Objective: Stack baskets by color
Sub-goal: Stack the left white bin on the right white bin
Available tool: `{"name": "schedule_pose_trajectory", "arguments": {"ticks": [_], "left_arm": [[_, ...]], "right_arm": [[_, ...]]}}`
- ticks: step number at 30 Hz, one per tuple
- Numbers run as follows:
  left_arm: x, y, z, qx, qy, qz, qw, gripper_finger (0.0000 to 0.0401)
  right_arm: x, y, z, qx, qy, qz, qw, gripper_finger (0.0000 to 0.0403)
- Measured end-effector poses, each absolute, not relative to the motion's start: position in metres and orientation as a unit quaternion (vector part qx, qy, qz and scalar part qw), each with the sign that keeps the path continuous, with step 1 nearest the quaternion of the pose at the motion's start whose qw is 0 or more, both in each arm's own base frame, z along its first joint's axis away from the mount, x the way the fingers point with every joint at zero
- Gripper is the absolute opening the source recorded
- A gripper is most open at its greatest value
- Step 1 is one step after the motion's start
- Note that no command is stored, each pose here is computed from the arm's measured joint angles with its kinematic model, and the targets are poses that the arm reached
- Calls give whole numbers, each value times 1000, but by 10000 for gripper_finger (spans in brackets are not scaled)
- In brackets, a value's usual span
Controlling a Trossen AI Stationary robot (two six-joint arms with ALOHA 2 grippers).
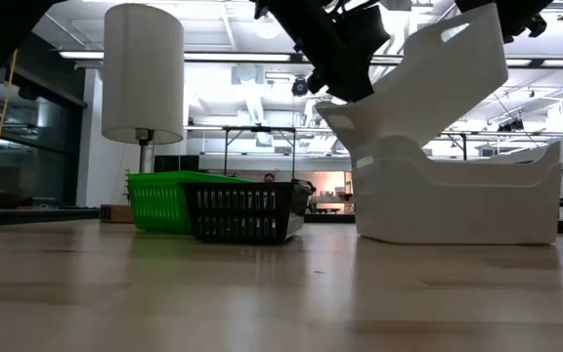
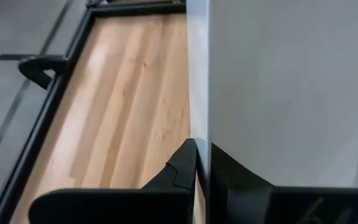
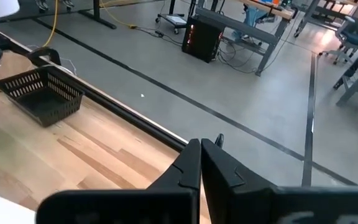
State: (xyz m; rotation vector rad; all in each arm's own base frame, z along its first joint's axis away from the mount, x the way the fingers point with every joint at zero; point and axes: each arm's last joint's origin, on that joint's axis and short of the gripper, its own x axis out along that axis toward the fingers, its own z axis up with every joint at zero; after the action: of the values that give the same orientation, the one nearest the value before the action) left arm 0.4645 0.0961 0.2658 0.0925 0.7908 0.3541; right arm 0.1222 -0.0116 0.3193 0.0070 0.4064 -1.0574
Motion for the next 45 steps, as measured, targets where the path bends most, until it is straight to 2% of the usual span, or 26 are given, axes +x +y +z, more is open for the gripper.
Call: {"name": "schedule_pose_trajectory", "arguments": {"ticks": [13,23,28,35,40,45], "left_arm": [[452,99,257,59,458,142,876,0],[451,99,257,86,464,125,872,6],[453,98,257,92,460,122,875,39],[455,98,273,83,440,103,888,118],[453,98,309,91,425,103,894,158],[436,103,347,57,401,99,909,169]], "right_arm": [[120,-12,317,15,194,-505,841,0],[121,-12,316,15,194,-505,841,0],[121,-12,316,16,193,-506,841,0],[121,-12,316,17,194,-504,841,0],[121,-11,315,28,204,-487,849,0],[122,-10,314,40,220,-465,856,0]]}}
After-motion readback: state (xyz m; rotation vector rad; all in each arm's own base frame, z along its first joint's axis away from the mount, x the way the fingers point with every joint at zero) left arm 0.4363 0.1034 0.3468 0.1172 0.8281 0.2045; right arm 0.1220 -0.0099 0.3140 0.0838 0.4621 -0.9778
